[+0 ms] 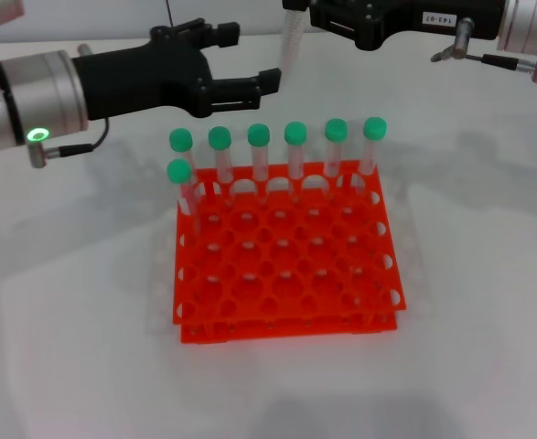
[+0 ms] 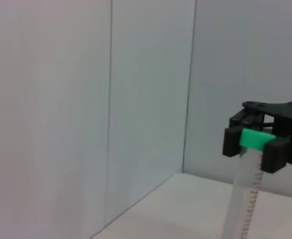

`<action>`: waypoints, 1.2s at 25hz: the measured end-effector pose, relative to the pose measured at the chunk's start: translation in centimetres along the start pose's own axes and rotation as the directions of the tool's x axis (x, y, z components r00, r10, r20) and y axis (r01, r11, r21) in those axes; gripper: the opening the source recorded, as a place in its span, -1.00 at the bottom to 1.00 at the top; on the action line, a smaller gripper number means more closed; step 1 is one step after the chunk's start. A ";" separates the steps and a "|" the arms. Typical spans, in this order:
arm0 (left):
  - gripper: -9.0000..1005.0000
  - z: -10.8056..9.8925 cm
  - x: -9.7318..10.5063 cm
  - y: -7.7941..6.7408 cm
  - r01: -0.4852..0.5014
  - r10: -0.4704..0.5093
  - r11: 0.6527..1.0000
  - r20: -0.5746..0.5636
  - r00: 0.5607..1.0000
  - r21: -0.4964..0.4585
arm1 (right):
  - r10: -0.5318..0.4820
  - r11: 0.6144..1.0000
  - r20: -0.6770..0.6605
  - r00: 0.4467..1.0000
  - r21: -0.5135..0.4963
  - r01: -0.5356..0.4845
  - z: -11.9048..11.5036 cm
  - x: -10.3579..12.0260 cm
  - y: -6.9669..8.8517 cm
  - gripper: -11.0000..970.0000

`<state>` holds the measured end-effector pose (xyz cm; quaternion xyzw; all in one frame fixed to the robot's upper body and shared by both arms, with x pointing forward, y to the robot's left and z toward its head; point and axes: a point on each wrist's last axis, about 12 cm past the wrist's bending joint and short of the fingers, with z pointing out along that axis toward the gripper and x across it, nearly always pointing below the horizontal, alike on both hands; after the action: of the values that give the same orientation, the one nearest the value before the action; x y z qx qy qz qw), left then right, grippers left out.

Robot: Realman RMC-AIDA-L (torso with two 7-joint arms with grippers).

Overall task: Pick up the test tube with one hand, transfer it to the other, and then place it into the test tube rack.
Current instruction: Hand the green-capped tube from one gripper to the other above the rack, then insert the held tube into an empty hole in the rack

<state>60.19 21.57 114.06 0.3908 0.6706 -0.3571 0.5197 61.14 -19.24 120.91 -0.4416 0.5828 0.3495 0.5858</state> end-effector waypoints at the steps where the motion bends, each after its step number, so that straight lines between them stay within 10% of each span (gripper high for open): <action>1: 0.75 -0.3 0.0 -0.1 0.002 -0.002 1.000 -0.003 1.000 -0.003 | 0.000 1.000 0.000 1.000 0.000 0.000 0.0 0.0 0.0 -0.44; 30: 0.78 -13.9 0.5 -4.9 0.106 -0.135 0.990 -0.370 0.919 -0.098 | 0.071 0.997 0.015 0.997 -0.033 -0.070 -0.9 1.6 2.1 -0.44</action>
<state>49.90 31.75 116.75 0.3899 0.7935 -0.2812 0.3732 59.05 -19.45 119.13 -0.4273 0.5875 0.3829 0.5706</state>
